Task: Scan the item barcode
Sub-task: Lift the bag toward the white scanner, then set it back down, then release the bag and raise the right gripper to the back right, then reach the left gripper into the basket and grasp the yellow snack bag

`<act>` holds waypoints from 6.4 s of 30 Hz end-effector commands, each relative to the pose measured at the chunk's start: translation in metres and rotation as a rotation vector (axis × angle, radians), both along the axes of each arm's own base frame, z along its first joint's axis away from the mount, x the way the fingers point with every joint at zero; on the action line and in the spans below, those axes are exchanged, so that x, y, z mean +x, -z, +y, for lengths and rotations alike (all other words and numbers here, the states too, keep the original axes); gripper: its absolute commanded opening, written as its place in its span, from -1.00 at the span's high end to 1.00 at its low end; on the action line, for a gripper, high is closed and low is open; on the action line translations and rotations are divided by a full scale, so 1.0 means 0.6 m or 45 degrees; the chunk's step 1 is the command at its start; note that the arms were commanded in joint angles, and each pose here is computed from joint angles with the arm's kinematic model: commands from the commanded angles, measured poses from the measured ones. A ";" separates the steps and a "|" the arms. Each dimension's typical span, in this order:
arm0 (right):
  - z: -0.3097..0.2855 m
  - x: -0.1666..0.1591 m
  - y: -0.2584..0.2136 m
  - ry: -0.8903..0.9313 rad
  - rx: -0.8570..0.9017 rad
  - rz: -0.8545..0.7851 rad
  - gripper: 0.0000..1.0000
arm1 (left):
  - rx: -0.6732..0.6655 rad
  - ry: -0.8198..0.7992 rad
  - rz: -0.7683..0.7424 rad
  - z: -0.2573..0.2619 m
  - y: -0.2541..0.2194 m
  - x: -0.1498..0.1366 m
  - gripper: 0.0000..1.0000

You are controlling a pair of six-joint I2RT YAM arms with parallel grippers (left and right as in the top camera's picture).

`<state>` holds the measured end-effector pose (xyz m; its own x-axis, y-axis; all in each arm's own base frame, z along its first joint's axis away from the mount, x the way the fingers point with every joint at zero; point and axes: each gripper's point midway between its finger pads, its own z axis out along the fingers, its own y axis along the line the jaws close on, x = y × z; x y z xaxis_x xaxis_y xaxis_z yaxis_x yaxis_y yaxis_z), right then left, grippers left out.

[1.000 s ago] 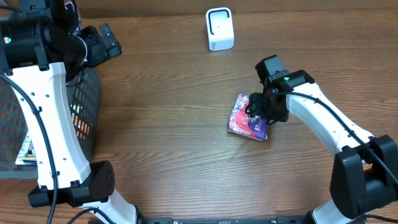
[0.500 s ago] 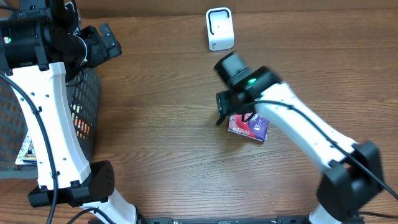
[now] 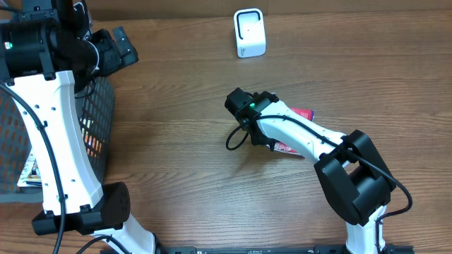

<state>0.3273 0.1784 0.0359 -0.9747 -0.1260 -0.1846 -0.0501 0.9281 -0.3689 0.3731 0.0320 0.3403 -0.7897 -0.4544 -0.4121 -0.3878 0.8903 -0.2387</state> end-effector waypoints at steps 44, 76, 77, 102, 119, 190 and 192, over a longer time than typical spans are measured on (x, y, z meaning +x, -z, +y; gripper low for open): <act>-0.145 0.123 -0.101 0.342 0.879 0.257 -0.07 | 0.012 -0.011 -0.035 0.001 -0.015 -0.006 -1.00; -0.041 0.074 -0.249 0.068 0.563 -0.010 -1.00 | 0.012 -0.011 -0.035 0.001 -0.015 -0.006 -0.99; -0.052 0.077 -0.258 0.081 0.565 -0.035 -1.00 | 0.012 -0.011 -0.035 0.001 -0.015 -0.006 -1.00; -0.292 0.128 -0.299 0.480 0.412 -0.281 -1.00 | -0.107 0.257 -0.429 -0.053 -0.127 0.029 -1.00; -0.292 0.128 -0.299 0.480 0.412 -0.281 -1.00 | 0.101 -0.972 -0.083 0.353 -0.048 -0.169 -0.94; -0.292 0.128 -0.299 0.480 0.412 -0.281 -1.00 | -0.032 -0.377 -0.386 0.283 -0.094 -0.004 0.92; -0.292 0.128 -0.299 0.480 0.412 -0.281 -1.00 | -0.120 -0.208 -0.551 0.201 -0.164 -0.015 0.92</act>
